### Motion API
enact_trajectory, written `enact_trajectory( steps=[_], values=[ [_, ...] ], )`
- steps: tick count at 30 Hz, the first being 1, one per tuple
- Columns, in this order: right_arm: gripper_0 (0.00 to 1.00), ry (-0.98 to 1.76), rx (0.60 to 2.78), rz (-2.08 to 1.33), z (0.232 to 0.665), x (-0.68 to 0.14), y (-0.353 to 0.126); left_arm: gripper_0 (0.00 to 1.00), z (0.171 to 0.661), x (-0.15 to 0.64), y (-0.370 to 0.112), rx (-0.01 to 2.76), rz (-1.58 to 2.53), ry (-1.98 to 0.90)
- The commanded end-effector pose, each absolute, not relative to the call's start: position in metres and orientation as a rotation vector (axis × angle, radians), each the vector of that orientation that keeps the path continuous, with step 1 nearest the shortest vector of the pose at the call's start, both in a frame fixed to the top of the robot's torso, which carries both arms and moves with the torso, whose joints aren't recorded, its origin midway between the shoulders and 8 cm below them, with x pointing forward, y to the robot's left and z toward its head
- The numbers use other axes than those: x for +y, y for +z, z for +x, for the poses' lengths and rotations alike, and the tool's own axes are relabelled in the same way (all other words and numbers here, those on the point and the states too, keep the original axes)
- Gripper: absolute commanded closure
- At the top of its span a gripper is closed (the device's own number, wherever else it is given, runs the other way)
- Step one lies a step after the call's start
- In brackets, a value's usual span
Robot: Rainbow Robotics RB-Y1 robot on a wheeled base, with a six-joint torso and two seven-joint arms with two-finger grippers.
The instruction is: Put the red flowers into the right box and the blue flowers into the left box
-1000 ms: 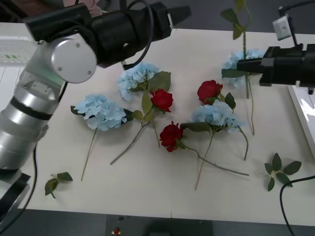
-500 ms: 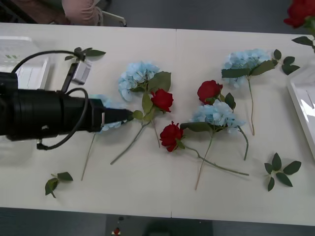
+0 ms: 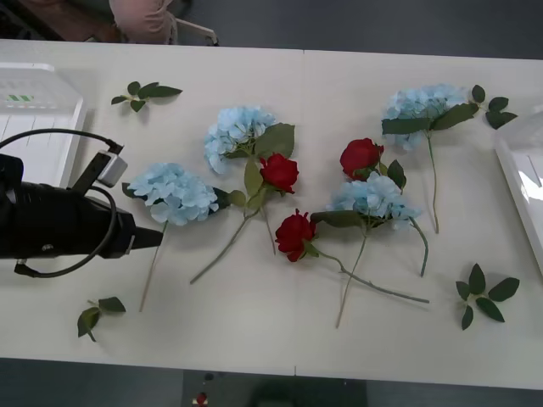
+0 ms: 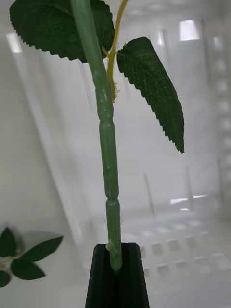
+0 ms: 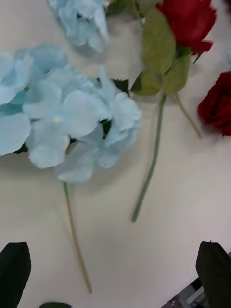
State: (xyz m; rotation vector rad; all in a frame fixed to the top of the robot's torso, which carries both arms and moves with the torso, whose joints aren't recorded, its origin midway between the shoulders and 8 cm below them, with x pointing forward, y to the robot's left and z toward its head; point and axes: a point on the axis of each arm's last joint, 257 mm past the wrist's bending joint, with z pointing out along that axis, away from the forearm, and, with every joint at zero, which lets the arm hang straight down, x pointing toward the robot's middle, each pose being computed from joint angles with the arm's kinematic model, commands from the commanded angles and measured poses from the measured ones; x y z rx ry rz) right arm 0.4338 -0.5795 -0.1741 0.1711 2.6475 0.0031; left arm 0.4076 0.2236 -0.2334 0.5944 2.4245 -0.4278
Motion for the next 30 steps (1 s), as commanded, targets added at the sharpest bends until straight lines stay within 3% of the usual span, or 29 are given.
enact_trajectory(
  steps=[1, 12, 13, 16, 23, 30],
  values=[
    [1.0, -0.151, 2.633, 0.106, 0.429, -0.617, -0.158, 0.0, 0.423, 0.238, -0.242, 2.395, 0.745, -0.313],
    [0.98, -0.25, 2.624, 0.132, 0.41, -0.647, -0.238, 0.0, 0.468, 0.248, -0.273, 2.423, 0.802, -0.182],
    [0.81, -0.25, 2.627, 0.135, 0.408, -0.647, -0.24, 0.0, 0.471, 0.248, -0.274, 2.426, 0.805, -0.171],
    [0.0, -0.247, 2.633, 0.132, 0.406, -0.647, -0.241, 0.0, 0.483, 0.245, -0.278, 2.423, 0.802, -0.161],
    [0.0, -0.103, 2.587, 0.105, 0.422, -0.619, -0.238, 0.0, 0.505, 0.237, -0.291, 2.429, 0.812, -0.139],
    [0.0, 0.021, 2.485, -0.016, 0.454, -0.571, -0.193, 0.0, 0.525, 0.223, -0.297, 2.441, 0.777, -0.155]
  ],
)
